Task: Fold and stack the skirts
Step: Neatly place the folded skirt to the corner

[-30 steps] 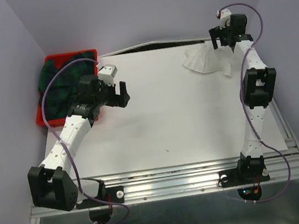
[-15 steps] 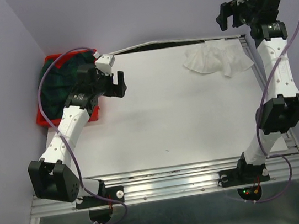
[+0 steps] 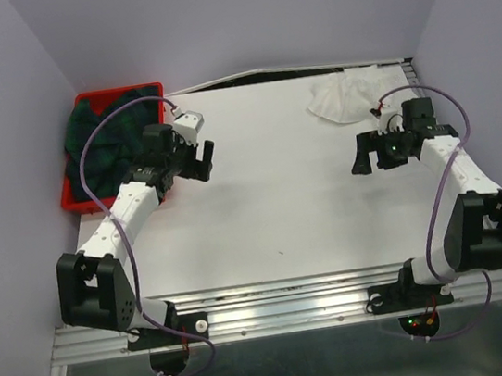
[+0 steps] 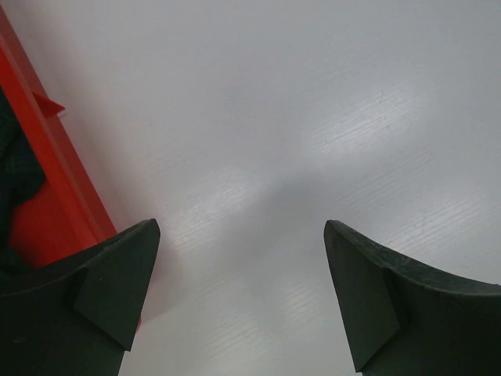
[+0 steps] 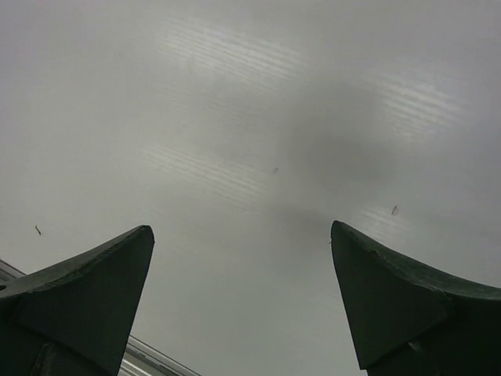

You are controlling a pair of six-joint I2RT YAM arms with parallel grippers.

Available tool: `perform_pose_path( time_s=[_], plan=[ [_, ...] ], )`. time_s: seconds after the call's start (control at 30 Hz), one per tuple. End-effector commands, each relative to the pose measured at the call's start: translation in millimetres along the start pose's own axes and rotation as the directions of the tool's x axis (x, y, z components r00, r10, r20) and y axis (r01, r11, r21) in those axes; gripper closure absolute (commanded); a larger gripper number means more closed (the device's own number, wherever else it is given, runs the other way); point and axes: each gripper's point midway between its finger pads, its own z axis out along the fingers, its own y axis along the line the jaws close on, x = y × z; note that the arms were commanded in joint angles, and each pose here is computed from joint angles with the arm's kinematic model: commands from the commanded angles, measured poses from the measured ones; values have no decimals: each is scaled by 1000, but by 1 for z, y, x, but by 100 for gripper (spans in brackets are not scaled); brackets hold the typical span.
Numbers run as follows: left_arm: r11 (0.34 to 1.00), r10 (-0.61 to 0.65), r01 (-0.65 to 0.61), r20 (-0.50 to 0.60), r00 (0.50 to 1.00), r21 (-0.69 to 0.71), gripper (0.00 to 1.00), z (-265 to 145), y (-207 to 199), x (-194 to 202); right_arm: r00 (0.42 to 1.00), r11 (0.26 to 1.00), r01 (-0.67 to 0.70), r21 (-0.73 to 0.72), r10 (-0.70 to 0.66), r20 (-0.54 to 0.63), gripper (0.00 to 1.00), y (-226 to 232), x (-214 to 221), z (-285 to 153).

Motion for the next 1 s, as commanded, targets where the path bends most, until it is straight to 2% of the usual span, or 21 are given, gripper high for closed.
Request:
perform_pose_path(
  time_s=[0.0,0.37,0.97],
  plan=[
    [999,34,-33,68,997,-24,2,-15,1,-5,998,1000,-6,1,5,68,0,8,-1,-8],
    [1000,29,-29,69,997,1,2,-29,-7,5,998,999,-31,-11,32,61,0,9,10,-2],
    [999,10,-6,100,995,-39,2,-36,-1,-4,997,999,-40,-7,40,70,0,8,8,-1]
  ],
)
